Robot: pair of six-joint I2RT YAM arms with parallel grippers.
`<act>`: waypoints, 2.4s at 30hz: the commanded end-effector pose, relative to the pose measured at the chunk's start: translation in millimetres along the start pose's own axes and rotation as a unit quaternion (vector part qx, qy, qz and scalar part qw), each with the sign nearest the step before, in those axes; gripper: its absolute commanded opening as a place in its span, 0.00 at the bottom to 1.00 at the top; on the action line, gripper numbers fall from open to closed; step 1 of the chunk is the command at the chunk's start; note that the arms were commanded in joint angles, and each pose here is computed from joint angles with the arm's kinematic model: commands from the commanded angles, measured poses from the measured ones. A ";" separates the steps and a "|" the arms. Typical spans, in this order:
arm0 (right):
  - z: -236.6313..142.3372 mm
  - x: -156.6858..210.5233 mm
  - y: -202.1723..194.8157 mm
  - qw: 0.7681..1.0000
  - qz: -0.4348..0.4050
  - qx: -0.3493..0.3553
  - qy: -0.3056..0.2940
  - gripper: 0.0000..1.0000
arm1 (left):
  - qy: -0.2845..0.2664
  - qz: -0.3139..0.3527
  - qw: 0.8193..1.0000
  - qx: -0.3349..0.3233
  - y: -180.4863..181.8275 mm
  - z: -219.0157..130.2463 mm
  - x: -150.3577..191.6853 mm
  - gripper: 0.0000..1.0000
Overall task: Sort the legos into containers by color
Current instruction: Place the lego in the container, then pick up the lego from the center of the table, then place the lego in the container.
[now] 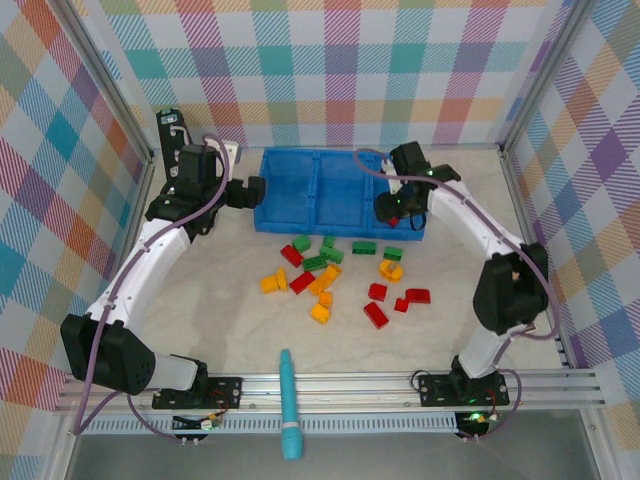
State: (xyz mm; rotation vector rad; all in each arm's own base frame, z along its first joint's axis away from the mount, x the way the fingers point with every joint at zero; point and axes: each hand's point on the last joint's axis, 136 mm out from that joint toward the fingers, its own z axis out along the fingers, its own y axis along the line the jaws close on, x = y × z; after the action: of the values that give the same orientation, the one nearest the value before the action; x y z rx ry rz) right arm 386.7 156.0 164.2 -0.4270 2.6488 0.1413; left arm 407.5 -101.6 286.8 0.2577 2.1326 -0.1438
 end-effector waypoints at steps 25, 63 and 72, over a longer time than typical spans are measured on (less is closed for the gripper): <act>82.6 136.0 14.9 0.983 0.015 0.024 0.181 0.71 | 0.023 0.187 0.981 0.034 -50.8 -67.3 -68.2 1.00; 10.4 -113.8 45.3 0.987 -0.087 -0.020 -0.137 0.35 | -0.002 0.191 0.972 0.136 -84.0 -109.2 -92.9 1.00; 71.2 -113.5 66.4 0.975 -0.187 -0.014 -0.116 0.39 | 0.004 0.192 0.971 0.141 -85.2 -106.7 -89.0 1.00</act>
State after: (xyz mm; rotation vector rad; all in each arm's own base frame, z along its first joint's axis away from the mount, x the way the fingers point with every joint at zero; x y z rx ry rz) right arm 484.9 250.3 149.2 -0.7676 2.3579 0.1134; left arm 354.5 -176.4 415.0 0.8175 2.0417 -0.2176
